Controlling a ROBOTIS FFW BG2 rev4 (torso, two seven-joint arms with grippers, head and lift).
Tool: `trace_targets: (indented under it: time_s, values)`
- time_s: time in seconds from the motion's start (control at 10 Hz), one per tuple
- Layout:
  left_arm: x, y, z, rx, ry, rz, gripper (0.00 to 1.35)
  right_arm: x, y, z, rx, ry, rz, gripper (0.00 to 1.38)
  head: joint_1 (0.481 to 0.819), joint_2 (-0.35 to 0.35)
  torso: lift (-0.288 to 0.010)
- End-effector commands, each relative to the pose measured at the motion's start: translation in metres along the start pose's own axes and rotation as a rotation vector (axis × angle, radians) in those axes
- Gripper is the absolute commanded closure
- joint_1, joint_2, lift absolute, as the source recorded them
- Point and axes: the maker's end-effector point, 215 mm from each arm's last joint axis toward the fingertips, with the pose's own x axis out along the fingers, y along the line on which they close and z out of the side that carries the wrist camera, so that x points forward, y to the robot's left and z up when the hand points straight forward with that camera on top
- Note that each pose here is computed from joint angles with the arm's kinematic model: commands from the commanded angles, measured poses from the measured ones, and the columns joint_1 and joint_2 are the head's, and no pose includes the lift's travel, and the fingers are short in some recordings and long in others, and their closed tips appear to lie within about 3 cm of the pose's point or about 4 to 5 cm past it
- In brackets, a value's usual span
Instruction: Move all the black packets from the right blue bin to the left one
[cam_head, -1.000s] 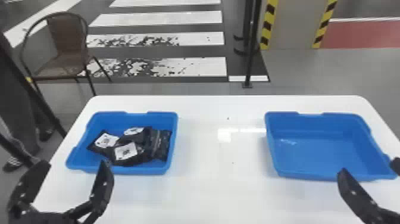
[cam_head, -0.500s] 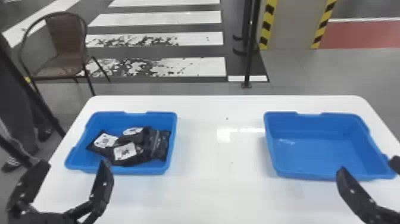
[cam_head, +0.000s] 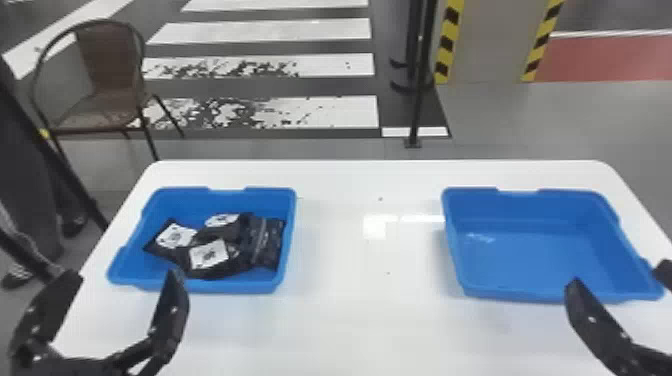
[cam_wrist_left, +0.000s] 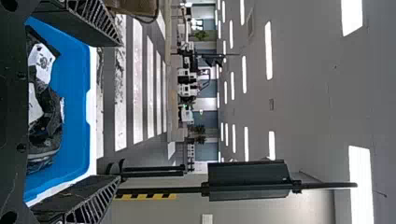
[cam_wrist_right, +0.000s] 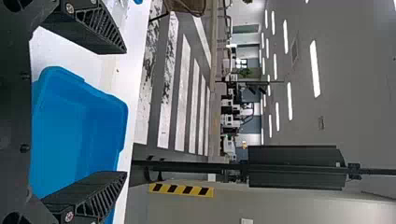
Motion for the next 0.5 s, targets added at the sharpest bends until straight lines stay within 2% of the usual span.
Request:
trace_targets:
  time_s: [0.0,0.4]
  values:
    - [0.0000,-0.0001,0.0008,-0.001,-0.003,-0.001,0.00,-0.0001,-0.0001,-0.0001,0.000,0.000,0.000,0.10,0.695,0.071,-0.140]
    - [-0.0001,0.0004,0.0025,-0.003,-0.008,-0.002,0.00,0.0000,0.0001,0.0013,-0.003,-0.004,0.001,0.10,0.695,0.072,-0.140]
